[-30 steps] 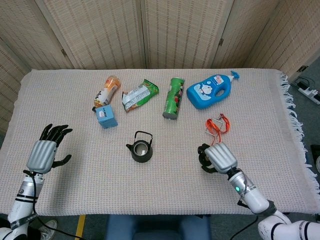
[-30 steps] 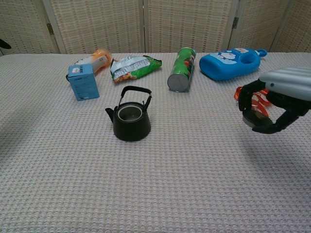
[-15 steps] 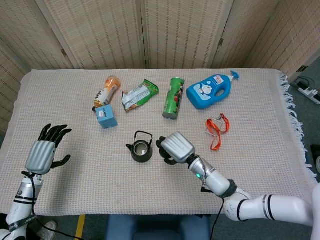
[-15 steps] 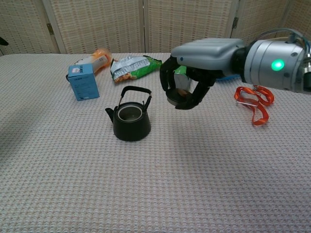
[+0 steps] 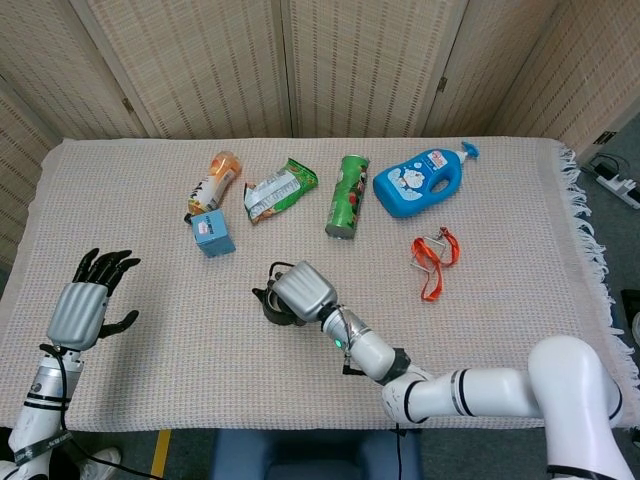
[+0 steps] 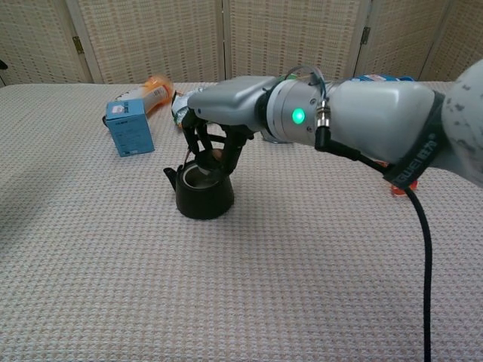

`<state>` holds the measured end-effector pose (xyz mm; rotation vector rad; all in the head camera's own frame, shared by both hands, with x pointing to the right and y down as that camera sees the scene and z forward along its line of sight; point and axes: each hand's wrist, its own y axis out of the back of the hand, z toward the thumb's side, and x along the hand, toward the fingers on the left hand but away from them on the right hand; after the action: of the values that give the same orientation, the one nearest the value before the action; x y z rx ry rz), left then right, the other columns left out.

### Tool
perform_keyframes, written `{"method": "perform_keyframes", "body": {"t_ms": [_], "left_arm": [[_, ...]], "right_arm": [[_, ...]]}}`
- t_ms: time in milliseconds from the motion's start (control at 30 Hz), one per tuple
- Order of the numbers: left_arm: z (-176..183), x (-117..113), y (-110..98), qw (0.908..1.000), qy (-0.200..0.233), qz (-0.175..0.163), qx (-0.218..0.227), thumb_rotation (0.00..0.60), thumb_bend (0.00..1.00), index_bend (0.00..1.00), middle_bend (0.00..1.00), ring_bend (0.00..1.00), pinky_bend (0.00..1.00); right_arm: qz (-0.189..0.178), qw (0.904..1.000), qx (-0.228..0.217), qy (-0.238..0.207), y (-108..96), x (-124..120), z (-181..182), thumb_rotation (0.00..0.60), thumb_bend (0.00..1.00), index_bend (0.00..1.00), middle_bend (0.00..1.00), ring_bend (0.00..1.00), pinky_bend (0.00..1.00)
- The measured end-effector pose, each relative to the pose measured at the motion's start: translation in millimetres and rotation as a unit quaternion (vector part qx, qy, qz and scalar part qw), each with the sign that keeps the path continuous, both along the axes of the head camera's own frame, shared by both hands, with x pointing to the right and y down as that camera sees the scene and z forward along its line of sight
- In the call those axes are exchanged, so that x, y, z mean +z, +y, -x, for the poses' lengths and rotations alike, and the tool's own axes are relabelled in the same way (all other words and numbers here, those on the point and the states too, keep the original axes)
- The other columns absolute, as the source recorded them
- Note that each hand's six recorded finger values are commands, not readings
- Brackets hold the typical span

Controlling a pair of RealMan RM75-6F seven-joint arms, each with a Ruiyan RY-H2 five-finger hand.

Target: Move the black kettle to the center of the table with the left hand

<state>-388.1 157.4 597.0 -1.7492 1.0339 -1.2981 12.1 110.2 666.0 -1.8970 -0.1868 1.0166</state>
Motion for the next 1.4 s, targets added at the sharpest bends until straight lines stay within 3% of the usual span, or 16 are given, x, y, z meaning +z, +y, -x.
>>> {"method": "perform_keyframes", "body": {"t_ms": [333,600,800,967,1167,1400], "left_arm": [[3,1,1,1.0000,0.000,0.002,-0.004,0.600,0.21,0.17,0.10,0.08,0.00],[5,5,2,1.0000,0.000,0.006,-0.006,0.600,0.21,0.17,0.10,0.07,0.00],[4,6,2,1.0000,0.003,0.004,-0.005,0.600,0.21,0.17,0.10,0.07,0.00],[5,5,1,1.0000,0.002,0.002,-0.005,0.600,0.21,0.17,0.10,0.07,0.00],[1,4,-1,1.0000,0.005,0.001,-0.003,0.600,0.21,0.17,0.10,0.07,0.00],[-4,5,2,1.0000,0.004,0.003,0.002,0.600,0.21,0.17,0.10,0.07,0.00]], "right_arm": [[-0.009,0.9996,0.001,0.025,-2,15,21,0.600,0.31,0.48,0.41,0.85,0.63],[-0.009,0.9996,0.002,0.028,-2,14,22,0.600,0.31,0.26,0.26,0.85,0.63],[-0.007,0.9996,0.000,0.028,-1,14,20,0.600,0.31,0.18,0.21,0.85,0.63],[-0.007,0.9999,0.000,0.011,1,4,18,0.600,0.31,0.18,0.22,0.85,0.63],[0.006,0.9996,0.014,-0.024,3,-15,7,0.600,0.31,0.19,0.30,0.86,0.63],[0.026,0.9995,0.014,-0.011,10,-4,-4,0.600,0.31,0.20,0.32,0.86,0.63]]}}
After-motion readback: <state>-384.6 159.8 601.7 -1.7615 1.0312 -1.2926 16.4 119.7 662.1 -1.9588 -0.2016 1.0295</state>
